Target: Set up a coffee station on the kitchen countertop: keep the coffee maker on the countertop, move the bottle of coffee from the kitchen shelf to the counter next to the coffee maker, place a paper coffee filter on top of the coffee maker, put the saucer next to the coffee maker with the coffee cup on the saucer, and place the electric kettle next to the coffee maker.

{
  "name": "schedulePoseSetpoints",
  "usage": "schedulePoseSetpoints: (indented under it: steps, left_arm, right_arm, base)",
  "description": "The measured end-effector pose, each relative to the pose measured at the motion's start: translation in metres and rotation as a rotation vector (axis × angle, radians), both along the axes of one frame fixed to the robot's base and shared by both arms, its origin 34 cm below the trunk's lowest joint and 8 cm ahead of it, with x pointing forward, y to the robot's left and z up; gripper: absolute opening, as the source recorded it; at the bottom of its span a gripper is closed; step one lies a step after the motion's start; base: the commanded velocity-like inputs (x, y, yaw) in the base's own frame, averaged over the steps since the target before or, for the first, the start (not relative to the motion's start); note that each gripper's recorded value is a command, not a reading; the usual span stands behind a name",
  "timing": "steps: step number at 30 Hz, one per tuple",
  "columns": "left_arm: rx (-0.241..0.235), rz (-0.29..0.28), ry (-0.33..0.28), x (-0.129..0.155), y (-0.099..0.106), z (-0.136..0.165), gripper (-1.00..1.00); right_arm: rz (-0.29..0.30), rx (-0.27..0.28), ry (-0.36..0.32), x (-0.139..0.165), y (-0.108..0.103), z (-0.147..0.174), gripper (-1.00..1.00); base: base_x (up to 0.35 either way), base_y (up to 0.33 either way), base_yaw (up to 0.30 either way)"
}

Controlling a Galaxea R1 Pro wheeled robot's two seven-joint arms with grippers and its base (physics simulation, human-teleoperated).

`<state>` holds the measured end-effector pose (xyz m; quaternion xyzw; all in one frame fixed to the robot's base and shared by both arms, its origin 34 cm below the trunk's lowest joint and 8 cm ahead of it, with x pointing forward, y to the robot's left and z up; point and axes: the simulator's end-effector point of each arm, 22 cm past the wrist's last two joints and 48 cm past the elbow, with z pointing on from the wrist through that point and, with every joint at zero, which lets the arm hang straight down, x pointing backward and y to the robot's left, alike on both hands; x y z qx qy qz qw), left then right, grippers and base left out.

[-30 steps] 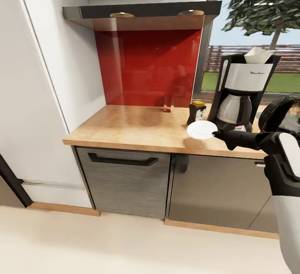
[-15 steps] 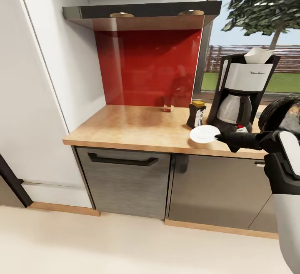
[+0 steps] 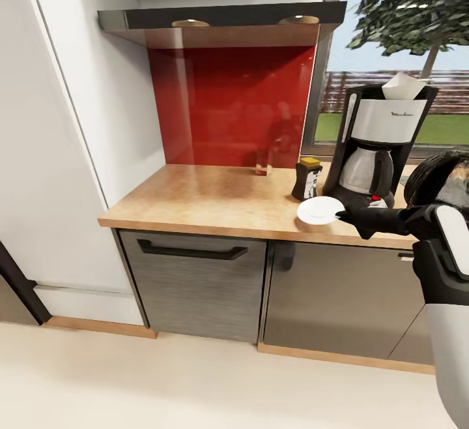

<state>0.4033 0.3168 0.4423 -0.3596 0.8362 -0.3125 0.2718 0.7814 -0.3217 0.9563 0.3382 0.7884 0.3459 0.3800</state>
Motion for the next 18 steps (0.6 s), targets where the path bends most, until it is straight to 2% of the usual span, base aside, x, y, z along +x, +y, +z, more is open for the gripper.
schedulePoseSetpoints:
  steps: [18]
  left_arm:
    - [0.000,0.000,0.010,-0.0029,-0.0002,-0.0027,1.00]
  right_arm:
    - [0.001,0.003,0.011,0.0025,0.0014,-0.0070,-1.00]
  base:
    - [0.000,0.000,0.000]
